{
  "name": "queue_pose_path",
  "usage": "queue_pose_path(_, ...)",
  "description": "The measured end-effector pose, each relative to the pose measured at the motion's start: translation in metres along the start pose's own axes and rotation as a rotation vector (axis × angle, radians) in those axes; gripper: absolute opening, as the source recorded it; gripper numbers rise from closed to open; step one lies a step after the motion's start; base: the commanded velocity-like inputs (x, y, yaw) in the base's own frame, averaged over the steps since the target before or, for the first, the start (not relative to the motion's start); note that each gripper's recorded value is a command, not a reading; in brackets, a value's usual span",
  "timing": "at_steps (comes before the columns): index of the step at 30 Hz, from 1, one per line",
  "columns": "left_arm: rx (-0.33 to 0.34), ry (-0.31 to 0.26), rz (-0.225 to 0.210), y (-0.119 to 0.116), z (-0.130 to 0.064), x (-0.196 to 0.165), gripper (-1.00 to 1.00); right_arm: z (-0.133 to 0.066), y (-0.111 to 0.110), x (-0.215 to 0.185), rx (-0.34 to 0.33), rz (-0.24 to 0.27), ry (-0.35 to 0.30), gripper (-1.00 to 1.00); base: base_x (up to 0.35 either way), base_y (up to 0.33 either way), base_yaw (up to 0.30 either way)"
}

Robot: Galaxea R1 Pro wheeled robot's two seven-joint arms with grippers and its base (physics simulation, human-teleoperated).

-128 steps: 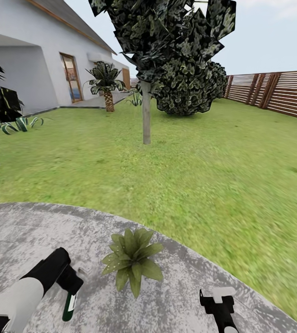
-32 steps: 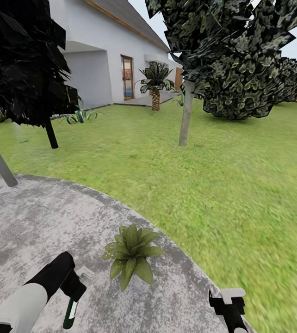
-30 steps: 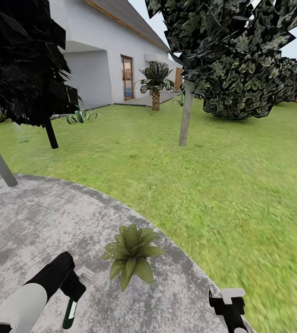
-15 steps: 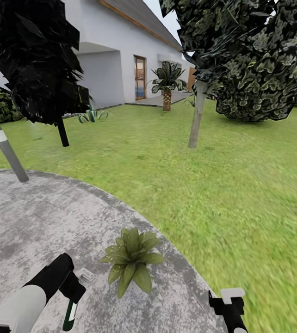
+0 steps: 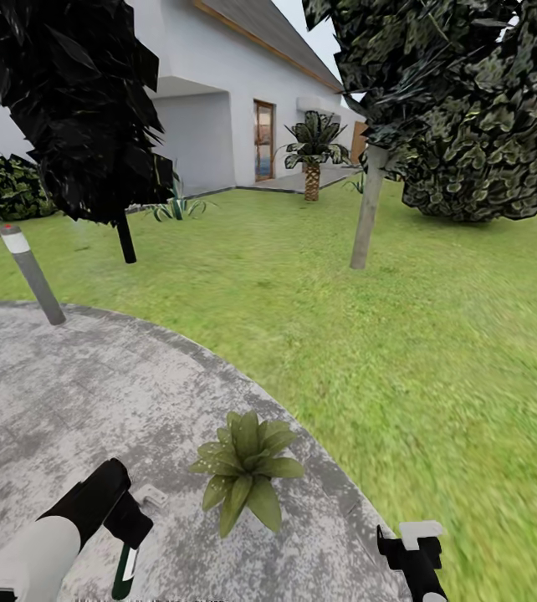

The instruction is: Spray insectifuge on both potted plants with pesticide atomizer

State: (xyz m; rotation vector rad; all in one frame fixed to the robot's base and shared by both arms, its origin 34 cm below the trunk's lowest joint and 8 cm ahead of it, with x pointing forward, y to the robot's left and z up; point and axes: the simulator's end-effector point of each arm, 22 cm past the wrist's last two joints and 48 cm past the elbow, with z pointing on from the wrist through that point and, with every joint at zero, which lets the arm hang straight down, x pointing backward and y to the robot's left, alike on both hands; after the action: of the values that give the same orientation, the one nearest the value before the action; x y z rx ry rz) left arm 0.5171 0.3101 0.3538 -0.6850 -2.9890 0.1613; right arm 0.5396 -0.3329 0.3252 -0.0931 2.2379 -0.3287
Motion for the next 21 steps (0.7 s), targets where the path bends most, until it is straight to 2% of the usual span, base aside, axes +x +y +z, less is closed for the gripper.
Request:
queue_pose_path(7, 0.005, -0.003, 0.004, -0.0043, 0.0006, -0.0023, -1.0, -0.0001, -0.0001, -0.0003, 0.0, 0.0, -0.001, 1.0, 0.166, -0.174, 0.271)
queue_pose_path(12, 0.005, -0.003, 0.005, -0.0051, 0.001, -0.003, -1.0, 0.0003, -0.0025, -0.0001, 0.002, -0.003, -0.002, 1.0, 0.024, -0.236, 0.034)
queue_pose_path(21, 0.006, -0.003, 0.004, -0.0053, 0.0008, -0.0029, -1.0, 0.0002, -0.0011, -0.001, 0.0, -0.002, -0.004, 1.0, 0.156, -0.239, 0.037)
